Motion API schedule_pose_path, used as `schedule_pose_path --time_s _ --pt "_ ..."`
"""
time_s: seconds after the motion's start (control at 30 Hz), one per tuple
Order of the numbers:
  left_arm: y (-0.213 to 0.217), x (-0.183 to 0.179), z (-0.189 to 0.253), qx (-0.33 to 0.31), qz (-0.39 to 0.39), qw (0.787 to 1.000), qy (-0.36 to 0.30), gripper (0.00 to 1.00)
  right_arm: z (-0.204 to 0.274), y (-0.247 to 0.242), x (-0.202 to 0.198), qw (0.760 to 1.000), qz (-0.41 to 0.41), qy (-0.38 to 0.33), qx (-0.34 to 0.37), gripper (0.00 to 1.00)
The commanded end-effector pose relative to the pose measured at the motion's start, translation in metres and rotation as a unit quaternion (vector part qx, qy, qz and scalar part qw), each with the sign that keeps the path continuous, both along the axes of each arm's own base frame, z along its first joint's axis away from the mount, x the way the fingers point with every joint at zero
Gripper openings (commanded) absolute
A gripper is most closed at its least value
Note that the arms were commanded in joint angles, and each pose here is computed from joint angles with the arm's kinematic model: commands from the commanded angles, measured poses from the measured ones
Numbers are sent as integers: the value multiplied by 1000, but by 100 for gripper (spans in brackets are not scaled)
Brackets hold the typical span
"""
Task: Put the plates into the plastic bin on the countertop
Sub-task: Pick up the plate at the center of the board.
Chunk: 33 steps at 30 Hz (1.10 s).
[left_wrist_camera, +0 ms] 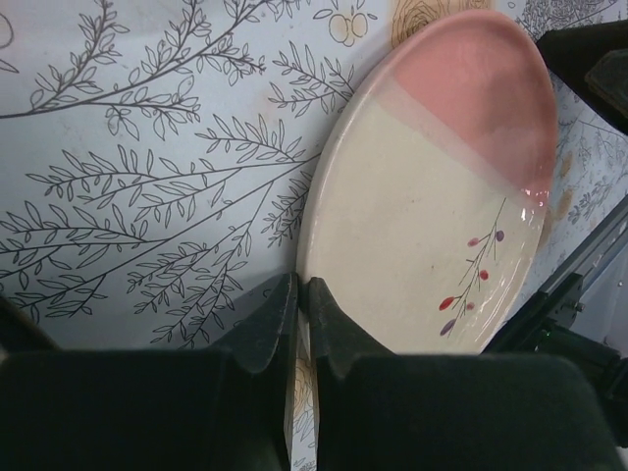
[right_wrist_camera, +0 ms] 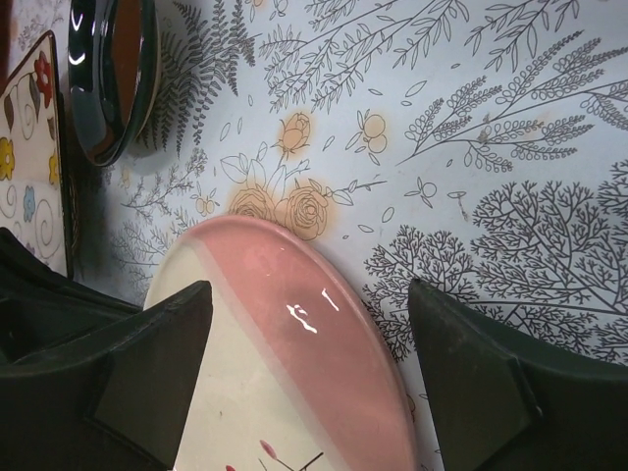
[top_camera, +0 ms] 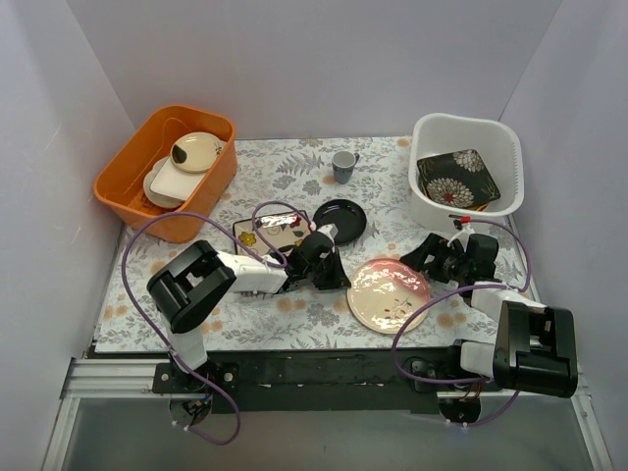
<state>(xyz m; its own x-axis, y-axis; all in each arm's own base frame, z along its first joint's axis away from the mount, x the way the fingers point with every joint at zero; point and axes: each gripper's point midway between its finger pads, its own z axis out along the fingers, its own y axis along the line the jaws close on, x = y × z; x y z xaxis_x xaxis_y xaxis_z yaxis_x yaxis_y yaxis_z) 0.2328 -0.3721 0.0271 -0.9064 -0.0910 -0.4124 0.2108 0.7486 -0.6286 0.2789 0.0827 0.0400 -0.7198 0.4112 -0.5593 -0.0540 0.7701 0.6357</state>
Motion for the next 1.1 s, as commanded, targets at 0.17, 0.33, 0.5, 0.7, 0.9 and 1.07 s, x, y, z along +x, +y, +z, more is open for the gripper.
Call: schedule_pose_path --time_s 0.17,0.33,0.5,0.7,0.9,1.07 --pt "31 29 -24 85 88 992 6 0 -40 -4 -53 993 -14 115 -20 88" --pt "34 42 -27 79 114 990 21 0 -29 -14 -43 994 -30 98 -46 88" --pt "42 52 -26 73 141 987 29 0 -27 -15 -46 993 -32 105 -48 88" --pt "52 52 -25 71 141 987 26 0 -32 -4 -53 993 -8 114 -23 88" --pt "52 46 -29 65 128 989 31 0 -37 13 -61 992 26 120 26 86" --pt "54 45 -30 70 122 990 25 0 -31 26 -59 990 56 111 67 82"
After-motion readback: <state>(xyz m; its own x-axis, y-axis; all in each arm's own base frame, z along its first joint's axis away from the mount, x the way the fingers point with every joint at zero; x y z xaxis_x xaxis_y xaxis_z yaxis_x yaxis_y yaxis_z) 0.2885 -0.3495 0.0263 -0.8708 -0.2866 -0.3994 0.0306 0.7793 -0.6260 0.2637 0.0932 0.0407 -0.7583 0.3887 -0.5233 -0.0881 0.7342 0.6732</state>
